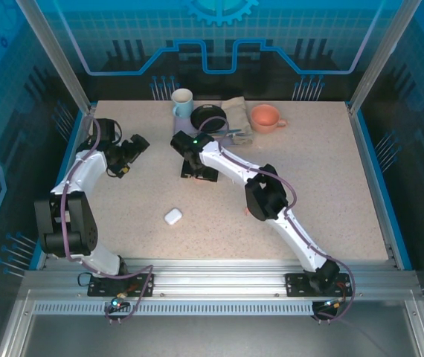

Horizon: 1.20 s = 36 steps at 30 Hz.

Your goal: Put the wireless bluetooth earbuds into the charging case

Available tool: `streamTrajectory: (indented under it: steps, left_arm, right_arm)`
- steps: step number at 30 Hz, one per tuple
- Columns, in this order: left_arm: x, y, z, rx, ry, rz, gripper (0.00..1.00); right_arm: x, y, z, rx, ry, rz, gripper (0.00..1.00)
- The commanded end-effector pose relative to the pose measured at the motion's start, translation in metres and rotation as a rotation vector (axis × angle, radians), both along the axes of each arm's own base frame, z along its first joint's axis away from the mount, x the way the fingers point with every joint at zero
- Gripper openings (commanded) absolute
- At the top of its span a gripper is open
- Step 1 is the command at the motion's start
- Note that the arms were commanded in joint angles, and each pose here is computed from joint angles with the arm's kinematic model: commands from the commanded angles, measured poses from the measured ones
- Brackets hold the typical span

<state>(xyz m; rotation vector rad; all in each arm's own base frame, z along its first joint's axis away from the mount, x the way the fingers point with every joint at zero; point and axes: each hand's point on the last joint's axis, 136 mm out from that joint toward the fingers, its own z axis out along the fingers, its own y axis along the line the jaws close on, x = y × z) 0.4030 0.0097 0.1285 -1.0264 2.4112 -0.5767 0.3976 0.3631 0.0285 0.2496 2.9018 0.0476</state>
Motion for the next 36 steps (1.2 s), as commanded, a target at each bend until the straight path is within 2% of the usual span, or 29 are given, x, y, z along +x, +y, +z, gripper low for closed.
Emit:
streamTrajectory:
  steps: [1, 5, 9, 15, 27, 36]
  left_arm:
    - [-0.003, -0.003, 0.006, -0.032, -0.02, -0.004, 0.99]
    - [-0.002, -0.005, 0.005, -0.049, -0.02, -0.004, 0.99]
    - [-0.002, -0.005, 0.005, -0.049, -0.018, -0.007, 0.99]
    - [0.0, -0.006, 0.006, -0.051, -0.024, -0.008, 0.99]
    - [0.005, -0.006, 0.008, -0.057, -0.028, -0.004, 0.99]
    - [0.005, -0.007, 0.005, -0.06, -0.019, -0.008, 0.99]
  right_arm:
    - [0.009, -0.009, 0.014, 0.008, -0.016, 0.008, 0.83]
    - [0.018, -0.01, 0.006, 0.035, -0.006, 0.003, 0.83]
    - [0.024, -0.001, 0.003, 0.059, -0.014, 0.076, 0.81]
    - [0.017, -0.001, -0.002, 0.043, 0.027, 0.146, 0.8]
    - [-0.003, -0.016, -0.013, -0.022, 0.092, 0.047, 0.8]
    - [0.0, -0.011, -0.022, -0.003, 0.09, 0.033, 0.77]
